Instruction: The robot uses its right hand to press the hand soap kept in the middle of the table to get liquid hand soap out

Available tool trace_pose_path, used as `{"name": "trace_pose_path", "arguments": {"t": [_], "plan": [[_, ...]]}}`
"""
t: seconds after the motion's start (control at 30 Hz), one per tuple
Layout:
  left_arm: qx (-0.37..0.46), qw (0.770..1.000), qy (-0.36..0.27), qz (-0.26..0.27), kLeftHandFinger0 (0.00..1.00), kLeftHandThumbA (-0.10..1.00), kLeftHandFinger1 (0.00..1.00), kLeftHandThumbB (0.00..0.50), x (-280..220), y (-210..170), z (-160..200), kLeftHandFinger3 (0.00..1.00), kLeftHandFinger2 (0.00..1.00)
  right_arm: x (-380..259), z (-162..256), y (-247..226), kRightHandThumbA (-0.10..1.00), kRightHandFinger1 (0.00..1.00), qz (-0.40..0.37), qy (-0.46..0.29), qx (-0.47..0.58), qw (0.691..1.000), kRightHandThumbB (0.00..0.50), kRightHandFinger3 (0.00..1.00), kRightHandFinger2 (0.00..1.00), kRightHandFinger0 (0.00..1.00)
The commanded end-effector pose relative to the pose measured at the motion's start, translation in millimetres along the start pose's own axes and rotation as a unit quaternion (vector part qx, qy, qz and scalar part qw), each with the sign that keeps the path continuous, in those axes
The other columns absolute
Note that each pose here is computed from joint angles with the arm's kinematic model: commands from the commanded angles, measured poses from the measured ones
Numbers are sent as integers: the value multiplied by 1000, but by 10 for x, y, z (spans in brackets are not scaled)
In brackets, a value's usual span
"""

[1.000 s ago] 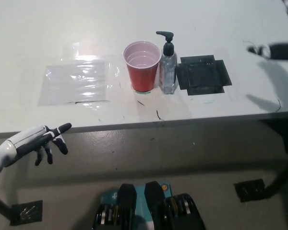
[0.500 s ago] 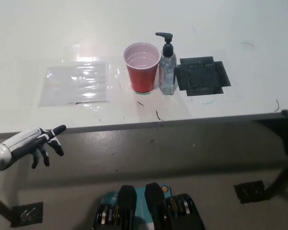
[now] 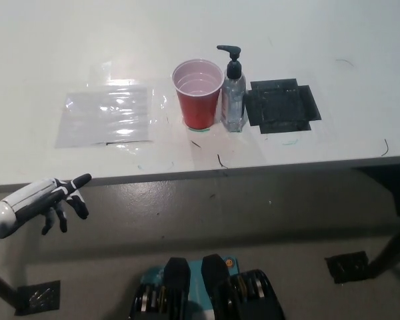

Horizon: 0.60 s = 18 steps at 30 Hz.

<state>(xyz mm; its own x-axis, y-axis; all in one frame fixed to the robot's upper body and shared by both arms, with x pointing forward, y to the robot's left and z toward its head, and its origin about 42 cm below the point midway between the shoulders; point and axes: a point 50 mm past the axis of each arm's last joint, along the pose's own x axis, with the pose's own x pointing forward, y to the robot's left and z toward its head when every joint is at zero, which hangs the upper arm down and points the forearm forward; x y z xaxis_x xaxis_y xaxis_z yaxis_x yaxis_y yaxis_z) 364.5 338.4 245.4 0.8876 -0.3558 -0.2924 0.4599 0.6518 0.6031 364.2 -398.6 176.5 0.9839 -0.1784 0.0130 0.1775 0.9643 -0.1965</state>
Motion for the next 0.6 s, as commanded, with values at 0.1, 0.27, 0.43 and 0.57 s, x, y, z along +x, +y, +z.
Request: {"name": "trace_pose_path", "arguments": {"t": [0.1,0.27,0.43,0.57], "plan": [[13,999,-12,37,189,1000,324,231,-39,199,113,734,502,126,173,-70,1000,961,-39,-8,57,998,359,1000,1000,817],[20,999,-15,41,185,1000,322,196,-48,207,139,725,507,136,202,-50,1000,801,-40,-4,55,998,355,1000,1000,675],[16,999,-15,42,187,1000,328,240,-11,190,103,726,518,167,246,-57,1000,775,-40,2,57,998,345,1000,977,641],[17,999,-17,38,171,1000,298,221,-16,209,136,730,486,160,257,-60,1000,777,-41,3,59,997,332,1000,965,637]]}}
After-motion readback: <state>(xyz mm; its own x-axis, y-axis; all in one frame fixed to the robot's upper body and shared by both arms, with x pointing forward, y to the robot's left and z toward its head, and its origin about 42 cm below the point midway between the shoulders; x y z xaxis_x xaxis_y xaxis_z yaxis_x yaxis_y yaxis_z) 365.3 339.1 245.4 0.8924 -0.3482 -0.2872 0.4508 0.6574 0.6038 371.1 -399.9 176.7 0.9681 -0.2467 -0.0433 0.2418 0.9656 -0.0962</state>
